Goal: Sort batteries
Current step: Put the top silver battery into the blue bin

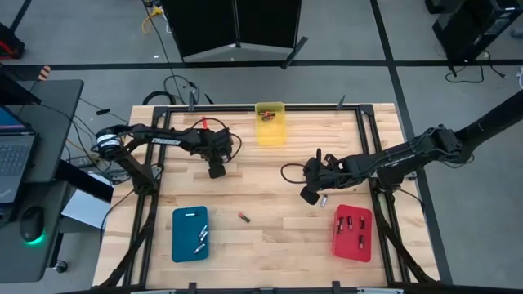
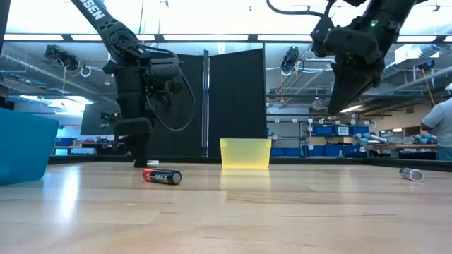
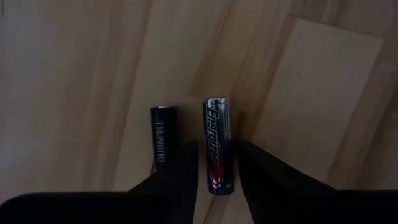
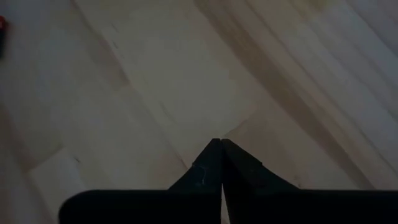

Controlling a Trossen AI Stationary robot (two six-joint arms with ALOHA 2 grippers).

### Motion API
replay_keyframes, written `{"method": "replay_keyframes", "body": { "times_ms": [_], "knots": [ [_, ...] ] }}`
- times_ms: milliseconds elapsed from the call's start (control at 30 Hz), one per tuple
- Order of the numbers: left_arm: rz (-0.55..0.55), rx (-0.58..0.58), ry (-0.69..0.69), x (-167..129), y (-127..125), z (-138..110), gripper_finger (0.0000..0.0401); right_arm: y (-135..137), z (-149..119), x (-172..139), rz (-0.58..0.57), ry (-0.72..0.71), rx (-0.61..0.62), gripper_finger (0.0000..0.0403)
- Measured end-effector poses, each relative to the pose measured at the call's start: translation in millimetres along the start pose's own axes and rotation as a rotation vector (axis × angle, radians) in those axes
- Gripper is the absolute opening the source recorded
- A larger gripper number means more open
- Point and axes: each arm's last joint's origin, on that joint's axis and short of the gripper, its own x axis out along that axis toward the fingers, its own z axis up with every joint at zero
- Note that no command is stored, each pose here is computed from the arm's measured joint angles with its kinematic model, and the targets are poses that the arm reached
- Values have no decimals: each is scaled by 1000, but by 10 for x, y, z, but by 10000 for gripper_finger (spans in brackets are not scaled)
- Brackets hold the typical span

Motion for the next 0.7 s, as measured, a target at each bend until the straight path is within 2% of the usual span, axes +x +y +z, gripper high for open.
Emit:
{"method": "replay_keyframes", "body": {
  "times_ms": [233,400,567,700],
  "knots": [
    [-30,-19,-1,4,-7,1,110,3,3,0,3,-3,-7,18],
    [-42,42,-1,0,-40,1,43,4,7,0,2,-9,-21,12],
    [-57,91,-11,-31,-120,8,42,7,15,0,-4,-25,-28,12],
    [-106,155,7,-204,-278,-26,42,20,30,-1,8,-41,-41,18]
  ]
}}
